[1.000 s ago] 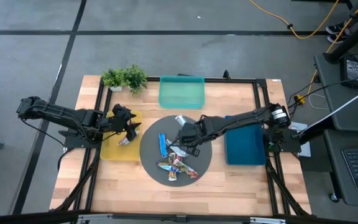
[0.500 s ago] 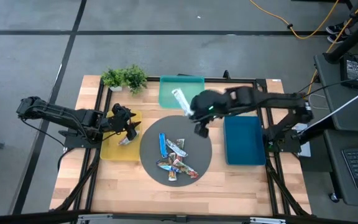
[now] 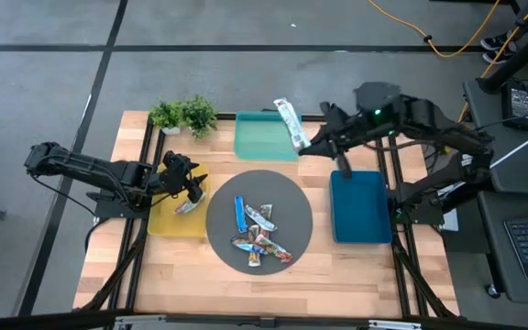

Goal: Pick and place Granola Bars by type
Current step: Put the yellow granola bar into the blue bin

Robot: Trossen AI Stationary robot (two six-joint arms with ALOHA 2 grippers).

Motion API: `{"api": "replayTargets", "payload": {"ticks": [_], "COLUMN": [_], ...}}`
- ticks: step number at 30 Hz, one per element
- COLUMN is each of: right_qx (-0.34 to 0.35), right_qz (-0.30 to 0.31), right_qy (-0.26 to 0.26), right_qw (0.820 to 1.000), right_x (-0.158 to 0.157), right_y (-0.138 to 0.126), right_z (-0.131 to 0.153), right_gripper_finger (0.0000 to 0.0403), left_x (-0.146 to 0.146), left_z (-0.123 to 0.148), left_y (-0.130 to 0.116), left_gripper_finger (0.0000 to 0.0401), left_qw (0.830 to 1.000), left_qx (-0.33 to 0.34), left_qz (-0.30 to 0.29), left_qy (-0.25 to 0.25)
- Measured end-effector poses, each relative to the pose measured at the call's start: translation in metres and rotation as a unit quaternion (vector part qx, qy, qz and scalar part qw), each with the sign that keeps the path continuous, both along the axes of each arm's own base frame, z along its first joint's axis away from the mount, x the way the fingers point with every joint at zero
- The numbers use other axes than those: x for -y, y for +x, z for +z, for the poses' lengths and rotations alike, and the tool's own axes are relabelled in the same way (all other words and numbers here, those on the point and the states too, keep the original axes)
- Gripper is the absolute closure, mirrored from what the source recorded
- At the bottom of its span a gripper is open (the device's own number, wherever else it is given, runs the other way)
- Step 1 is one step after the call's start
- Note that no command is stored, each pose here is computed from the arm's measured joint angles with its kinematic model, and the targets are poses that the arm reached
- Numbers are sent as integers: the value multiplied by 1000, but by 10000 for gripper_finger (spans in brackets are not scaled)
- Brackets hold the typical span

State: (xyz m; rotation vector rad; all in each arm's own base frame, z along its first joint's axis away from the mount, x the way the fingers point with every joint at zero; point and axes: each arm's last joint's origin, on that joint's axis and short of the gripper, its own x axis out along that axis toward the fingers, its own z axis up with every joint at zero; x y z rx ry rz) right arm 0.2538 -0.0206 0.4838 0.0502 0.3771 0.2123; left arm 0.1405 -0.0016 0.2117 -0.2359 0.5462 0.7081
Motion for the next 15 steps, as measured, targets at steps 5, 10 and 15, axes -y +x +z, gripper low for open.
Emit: {"api": "replayTargets", "payload": {"ticks": [5,10,15], "right_qx": [46,90,151], "right_qz": [97,208,319], "right_qy": [-23,-36,-32], "right_qw": [994,973,935], "right_x": [1,-2,-3], "right_y": [-14,-23,-31], "right_z": [10,15,22], "right_gripper_finger": [401,401,401], "left_x": [-1,-1,-2], "left_z": [0,0,1], "left_y": [0,0,-1], "left_gripper_finger": [183,183,183], "left_qw": [1000,1000,999], "left_qx": [8,15,24], "left_qz": [13,26,41], "left_qy": [-3,-3,-4]}}
